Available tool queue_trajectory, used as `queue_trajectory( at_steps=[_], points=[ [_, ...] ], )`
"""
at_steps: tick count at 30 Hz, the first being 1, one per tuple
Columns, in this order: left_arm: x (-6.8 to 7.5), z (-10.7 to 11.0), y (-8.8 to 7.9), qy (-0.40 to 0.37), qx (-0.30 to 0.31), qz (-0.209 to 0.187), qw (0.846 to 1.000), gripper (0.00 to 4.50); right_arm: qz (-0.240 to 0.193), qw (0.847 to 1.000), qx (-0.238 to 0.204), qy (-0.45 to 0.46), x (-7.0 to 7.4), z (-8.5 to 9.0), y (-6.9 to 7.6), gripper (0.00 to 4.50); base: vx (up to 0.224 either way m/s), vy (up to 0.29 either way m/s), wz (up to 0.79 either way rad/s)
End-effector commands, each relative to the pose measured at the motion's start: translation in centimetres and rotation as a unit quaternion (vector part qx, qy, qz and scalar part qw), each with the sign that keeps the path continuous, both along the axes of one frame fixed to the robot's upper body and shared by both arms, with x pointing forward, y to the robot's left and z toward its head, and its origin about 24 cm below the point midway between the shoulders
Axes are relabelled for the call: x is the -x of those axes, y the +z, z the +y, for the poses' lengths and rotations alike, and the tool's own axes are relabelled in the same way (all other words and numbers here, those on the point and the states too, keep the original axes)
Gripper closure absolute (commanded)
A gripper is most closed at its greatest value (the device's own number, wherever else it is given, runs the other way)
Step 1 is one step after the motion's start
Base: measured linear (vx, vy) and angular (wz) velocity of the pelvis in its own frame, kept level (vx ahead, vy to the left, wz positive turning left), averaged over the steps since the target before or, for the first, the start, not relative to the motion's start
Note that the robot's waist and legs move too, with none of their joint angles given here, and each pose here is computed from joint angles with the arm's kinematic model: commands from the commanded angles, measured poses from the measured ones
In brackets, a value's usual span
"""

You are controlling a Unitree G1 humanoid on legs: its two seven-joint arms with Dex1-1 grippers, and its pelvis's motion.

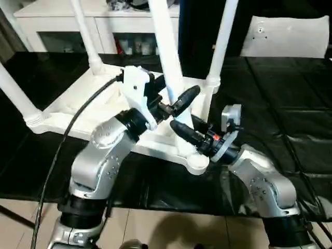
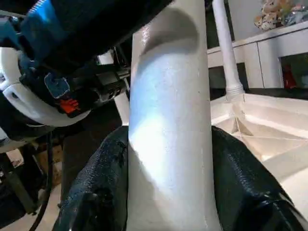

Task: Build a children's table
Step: Pick table leg

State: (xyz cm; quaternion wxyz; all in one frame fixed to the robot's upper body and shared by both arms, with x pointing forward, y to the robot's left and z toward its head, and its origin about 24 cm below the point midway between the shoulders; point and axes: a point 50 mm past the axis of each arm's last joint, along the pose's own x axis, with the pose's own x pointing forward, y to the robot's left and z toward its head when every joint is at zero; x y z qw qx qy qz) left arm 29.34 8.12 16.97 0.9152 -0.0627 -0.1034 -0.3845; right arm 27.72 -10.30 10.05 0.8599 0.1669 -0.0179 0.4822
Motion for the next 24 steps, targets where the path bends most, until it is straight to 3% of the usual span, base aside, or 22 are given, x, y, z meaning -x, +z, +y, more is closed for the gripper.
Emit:
queue_trajectory(
  at_steps=[1,15,17,18,24],
  points=[
    [-0.04,0.1,-0.11,0.006,-0.01,-0.006,1.0,1.0,-0.014,1.0,0.002,-0.001,-0.2,0.2,0.25,2.57,0.0,0.0,0.0],
    [-0.17,0.5,-1.0,0.02,-0.065,-0.019,0.997,2.03,-0.023,1.0,0.008,-0.004,-0.36,0.15,0.16,2.57,0.0,0.0,0.0],
    [-0.17,0.48,-0.79,0.016,-0.029,0.001,0.999,2.11,-0.024,1.0,0.01,-0.003,-0.36,0.2,0.1,2.57,0.0,0.0,0.0],
    [-0.12,0.38,-0.65,0.007,0.013,0.032,0.999,2.14,-0.025,1.0,0.013,-0.002,-0.36,0.27,0.03,2.57,0.0,0.0,0.0],
    [-0.09,0.29,-0.76,-0.008,0.044,0.081,0.996,2.49,-0.027,0.999,0.017,0.0,-0.41,0.34,0.1,2.57,0.0,0.0,0.0]
  ],
)
